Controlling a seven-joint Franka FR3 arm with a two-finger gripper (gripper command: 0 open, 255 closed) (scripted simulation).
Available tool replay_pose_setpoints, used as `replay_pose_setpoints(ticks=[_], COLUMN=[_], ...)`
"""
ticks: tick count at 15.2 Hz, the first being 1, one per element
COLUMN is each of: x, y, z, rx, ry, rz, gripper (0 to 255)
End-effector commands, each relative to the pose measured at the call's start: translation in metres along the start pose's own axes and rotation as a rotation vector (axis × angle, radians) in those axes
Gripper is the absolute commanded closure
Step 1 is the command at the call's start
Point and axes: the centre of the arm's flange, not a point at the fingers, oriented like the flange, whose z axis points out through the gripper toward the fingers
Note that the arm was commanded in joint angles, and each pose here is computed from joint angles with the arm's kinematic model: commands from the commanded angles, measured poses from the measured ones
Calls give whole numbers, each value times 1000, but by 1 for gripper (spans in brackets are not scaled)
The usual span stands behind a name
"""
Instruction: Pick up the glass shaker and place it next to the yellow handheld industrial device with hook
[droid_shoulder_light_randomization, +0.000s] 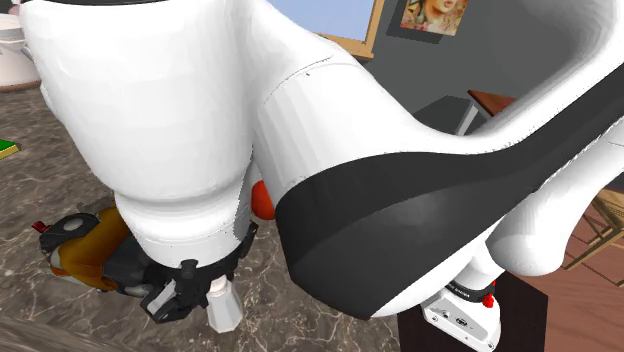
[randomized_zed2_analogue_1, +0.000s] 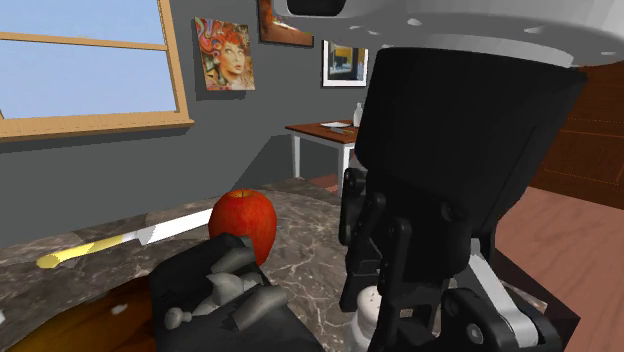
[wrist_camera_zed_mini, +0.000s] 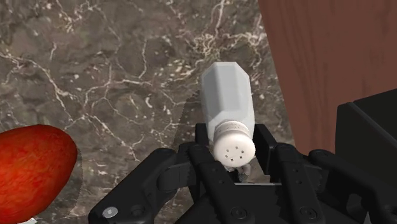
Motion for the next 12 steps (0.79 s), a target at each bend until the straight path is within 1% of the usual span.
replay_pose_setpoints(ticks=[1, 2, 10, 11, 12], x=[-2, -3, -3, -3, -3], y=[-1, -2, -2, -2, -2], z=[11, 18, 18, 18, 18], rx=[1, 1, 1, 1, 1], ry=[0, 0, 0, 0, 0], rz=[0, 0, 0, 0, 0], gripper=[255, 255, 255, 0, 0])
